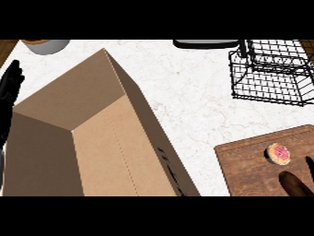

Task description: Pick the sweet potato from the cutting board and place it in the tiered basket

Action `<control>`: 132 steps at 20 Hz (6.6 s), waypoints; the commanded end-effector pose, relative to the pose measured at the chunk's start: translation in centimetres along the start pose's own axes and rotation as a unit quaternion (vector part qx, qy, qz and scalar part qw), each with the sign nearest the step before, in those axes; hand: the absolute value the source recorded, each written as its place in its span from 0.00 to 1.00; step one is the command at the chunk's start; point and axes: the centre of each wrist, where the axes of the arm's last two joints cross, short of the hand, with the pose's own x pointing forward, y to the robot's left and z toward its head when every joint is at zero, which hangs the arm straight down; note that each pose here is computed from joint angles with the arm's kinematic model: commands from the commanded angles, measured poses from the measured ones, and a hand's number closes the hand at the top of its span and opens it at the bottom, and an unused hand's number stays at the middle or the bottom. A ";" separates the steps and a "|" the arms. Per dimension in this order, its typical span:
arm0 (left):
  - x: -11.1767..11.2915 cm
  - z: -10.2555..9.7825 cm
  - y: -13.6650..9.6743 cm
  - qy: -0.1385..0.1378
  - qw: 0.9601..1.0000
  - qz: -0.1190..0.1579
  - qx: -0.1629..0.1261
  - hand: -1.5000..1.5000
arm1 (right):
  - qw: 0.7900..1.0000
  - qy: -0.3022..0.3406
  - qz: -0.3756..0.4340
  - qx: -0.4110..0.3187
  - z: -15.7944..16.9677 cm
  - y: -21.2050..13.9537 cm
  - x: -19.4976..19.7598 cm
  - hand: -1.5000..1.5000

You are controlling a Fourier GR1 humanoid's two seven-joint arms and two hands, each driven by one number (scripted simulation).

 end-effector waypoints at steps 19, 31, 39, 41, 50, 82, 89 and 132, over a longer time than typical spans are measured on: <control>-3.7 2.3 -3.3 0.065 0.997 0.029 -0.038 0.50 | 0.989 -0.055 0.119 0.071 -3.5 3.7 -0.1 1.00; -3.4 1.9 -3.1 0.069 0.997 0.022 -0.035 0.50 | 0.996 -0.071 -0.042 0.027 -1.8 2.2 1.9 1.00; -0.8 0.2 -4.0 0.034 0.997 0.027 -0.063 0.50 | 0.949 -0.195 -0.247 0.000 0.7 -2.6 18.1 1.00; -2.0 0.4 -3.3 0.042 0.997 0.023 -0.056 0.50 | 0.932 -0.193 -0.305 -0.040 0.6 -5.1 20.1 1.00; -3.1 1.4 -2.7 0.050 0.997 0.016 -0.054 0.50 | 0.892 -0.178 -0.344 -0.231 0.9 -14.1 25.7 1.00; -2.5 1.6 -3.7 0.056 0.997 0.024 -0.041 0.50 | 0.940 -0.050 -0.074 -0.330 -15.9 -24.6 15.6 1.00; -3.0 2.3 -3.6 0.055 0.997 0.027 -0.045 0.50 | 0.952 -0.092 -0.094 -0.275 -18.7 -23.3 13.6 1.00; -3.7 2.6 -2.0 0.084 0.996 0.022 -0.008 0.50 | 0.857 -0.040 -0.471 -0.206 -18.6 -23.6 -12.2 0.00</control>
